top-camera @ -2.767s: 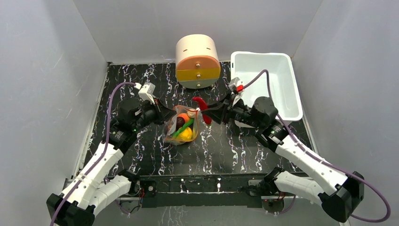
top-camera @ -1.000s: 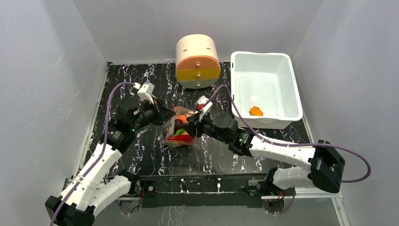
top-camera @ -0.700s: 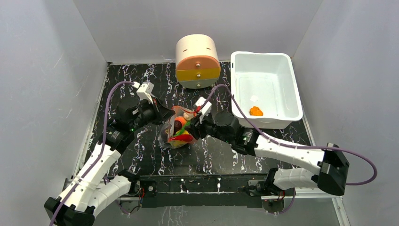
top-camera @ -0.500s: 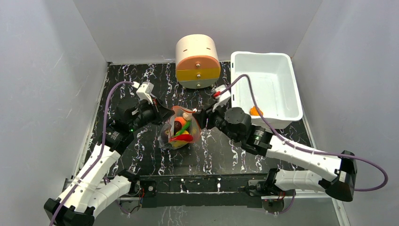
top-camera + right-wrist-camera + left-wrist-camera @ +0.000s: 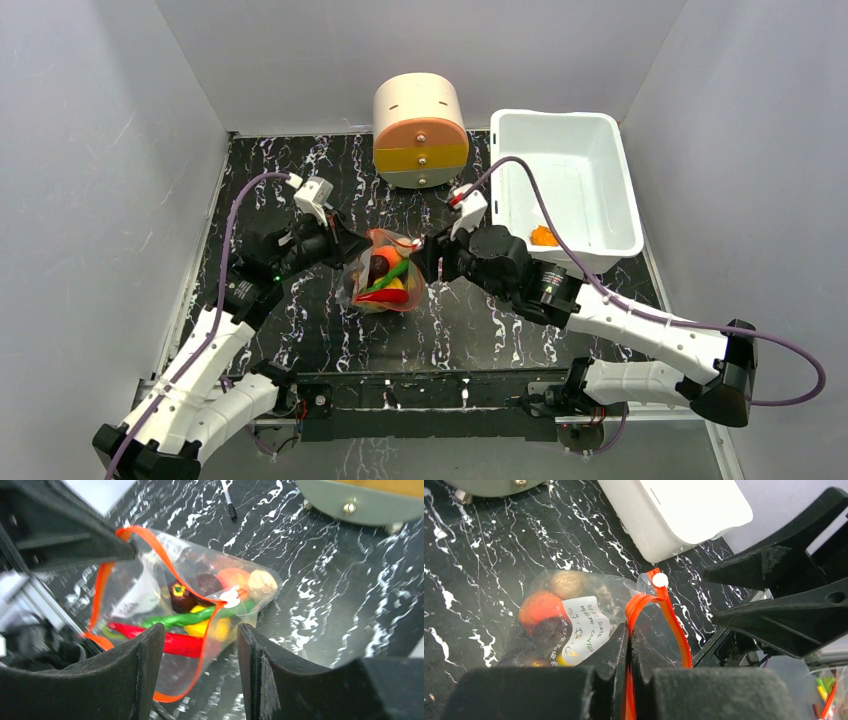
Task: Place the food in the zip-top bag and seal the zipper
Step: Place the fake vegetable in the zipper food storage bag, then zip the zipper food storage bag at the center of the board.
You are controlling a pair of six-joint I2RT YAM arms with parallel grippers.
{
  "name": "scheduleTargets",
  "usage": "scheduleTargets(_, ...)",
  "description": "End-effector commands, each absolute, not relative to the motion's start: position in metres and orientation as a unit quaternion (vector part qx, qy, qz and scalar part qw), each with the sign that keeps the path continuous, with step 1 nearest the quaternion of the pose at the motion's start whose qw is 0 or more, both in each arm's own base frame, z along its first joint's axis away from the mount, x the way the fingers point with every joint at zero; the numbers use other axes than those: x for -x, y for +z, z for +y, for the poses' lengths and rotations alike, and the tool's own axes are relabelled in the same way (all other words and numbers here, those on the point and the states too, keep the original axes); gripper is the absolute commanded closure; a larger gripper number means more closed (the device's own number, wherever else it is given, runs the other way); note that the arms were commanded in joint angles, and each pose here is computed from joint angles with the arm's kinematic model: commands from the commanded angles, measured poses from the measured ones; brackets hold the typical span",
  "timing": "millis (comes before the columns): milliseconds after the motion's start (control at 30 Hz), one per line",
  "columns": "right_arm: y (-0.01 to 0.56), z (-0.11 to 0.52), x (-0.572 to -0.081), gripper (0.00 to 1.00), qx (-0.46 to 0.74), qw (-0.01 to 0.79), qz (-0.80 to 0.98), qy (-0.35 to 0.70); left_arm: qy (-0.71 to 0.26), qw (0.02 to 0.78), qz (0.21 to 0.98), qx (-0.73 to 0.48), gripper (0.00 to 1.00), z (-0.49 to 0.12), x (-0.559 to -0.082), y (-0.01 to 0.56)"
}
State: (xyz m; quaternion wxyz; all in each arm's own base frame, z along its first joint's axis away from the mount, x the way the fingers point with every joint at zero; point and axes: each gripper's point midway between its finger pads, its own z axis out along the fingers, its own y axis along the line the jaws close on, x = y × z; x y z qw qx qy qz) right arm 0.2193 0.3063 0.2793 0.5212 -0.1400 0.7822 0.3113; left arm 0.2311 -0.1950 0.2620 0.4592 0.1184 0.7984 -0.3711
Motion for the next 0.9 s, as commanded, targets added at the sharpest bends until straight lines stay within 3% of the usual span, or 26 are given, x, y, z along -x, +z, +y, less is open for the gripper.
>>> scheduleTargets(0,0.297,0.3,-0.21,0.47,0.328,0.569,0.711,0.25,-0.389,0.499,0.742,-0.22,1.0,-0.204,-0.214,0.288)
scheduleTargets(200,0.281,0.253,-0.226,0.45,0.45,0.568,0.673,0.148,-0.389,0.496,0.715,-0.302,1.0,-0.209,-0.199,0.279)
scheduleTargets(433,0.281,0.253,-0.203,0.41,0.579,0.58,0.547,0.169,-0.412,0.465,0.693,-0.367,1.0,-0.218,-0.182,0.264)
scheduleTargets(567,0.251,0.258,-0.186,0.41,0.632,0.539,0.523,0.19,-0.416,0.463,0.683,-0.382,1.0,-0.219,-0.177,0.26)
scheduleTargets(867,0.244,0.287,-0.159,0.41,0.643,0.575,0.424,0.277,-0.432,0.457,0.667,-0.401,1.0,-0.221,-0.167,0.254)
